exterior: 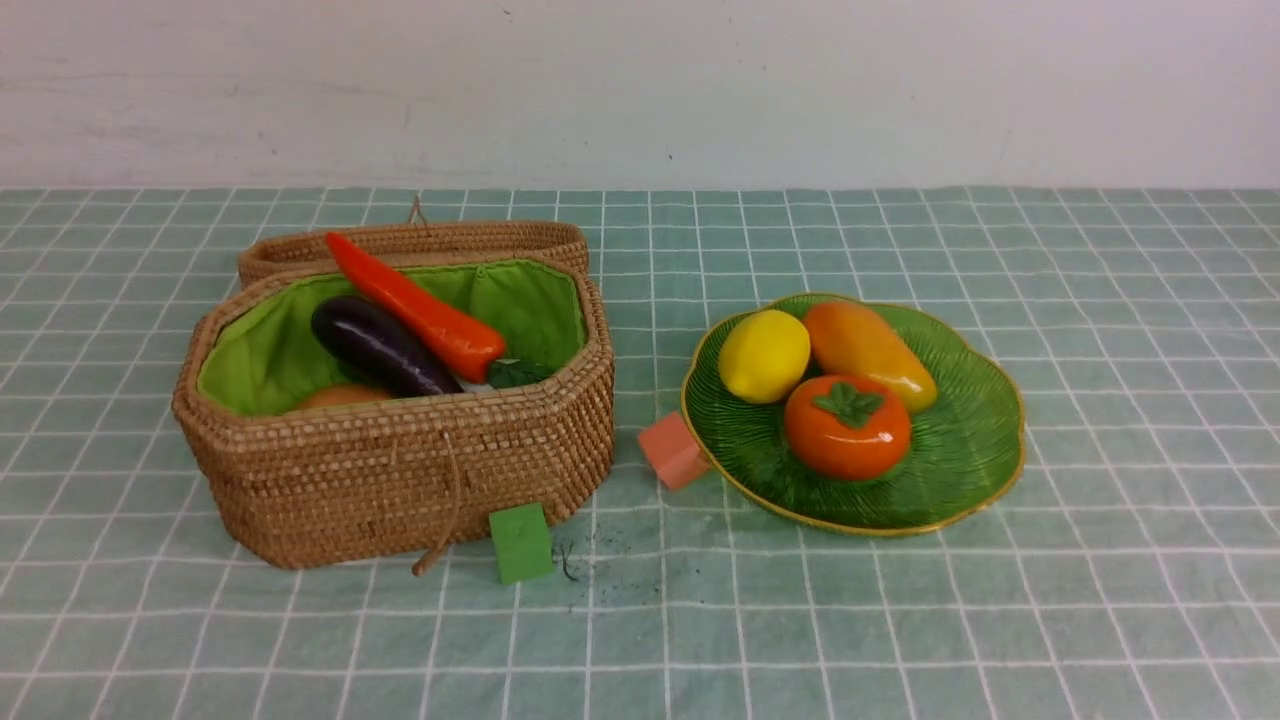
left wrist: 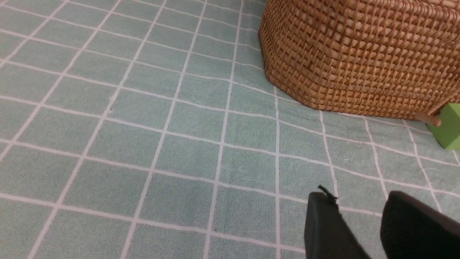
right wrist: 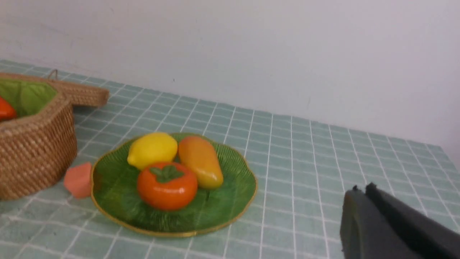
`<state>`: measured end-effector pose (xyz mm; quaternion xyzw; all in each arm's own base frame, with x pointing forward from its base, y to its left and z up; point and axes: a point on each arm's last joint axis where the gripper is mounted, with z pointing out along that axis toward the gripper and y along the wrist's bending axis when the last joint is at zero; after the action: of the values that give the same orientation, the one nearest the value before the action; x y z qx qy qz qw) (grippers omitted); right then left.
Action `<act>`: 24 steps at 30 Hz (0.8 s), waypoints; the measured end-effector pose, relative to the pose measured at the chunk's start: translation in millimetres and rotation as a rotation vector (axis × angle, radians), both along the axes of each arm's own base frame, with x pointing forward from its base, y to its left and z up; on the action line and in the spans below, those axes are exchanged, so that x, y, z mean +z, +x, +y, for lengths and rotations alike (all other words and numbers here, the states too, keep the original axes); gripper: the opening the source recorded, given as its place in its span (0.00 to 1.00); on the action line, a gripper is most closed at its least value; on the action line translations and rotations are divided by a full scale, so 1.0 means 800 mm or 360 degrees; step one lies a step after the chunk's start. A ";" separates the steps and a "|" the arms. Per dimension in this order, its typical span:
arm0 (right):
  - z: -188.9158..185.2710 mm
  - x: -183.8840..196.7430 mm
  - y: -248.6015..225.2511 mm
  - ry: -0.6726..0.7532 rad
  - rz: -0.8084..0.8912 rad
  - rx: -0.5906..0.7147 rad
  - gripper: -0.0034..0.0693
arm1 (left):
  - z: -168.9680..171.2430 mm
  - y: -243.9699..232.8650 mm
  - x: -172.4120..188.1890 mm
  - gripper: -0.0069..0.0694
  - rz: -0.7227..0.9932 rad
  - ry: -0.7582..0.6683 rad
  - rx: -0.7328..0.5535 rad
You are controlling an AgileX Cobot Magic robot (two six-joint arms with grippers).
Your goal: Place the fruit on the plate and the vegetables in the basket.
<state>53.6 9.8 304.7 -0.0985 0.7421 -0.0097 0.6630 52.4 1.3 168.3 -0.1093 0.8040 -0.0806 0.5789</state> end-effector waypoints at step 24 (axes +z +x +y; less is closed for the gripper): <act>0.000 -0.163 -0.003 0.0097 0.0309 -0.0037 0.08 | 0.000 0.000 0.000 0.40 0.0000 0.0000 0.0000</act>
<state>51.4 9.4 174.0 -0.0701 0.8039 0.0149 0.5905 52.4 1.3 168.3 -0.1093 0.8040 -0.0806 0.5789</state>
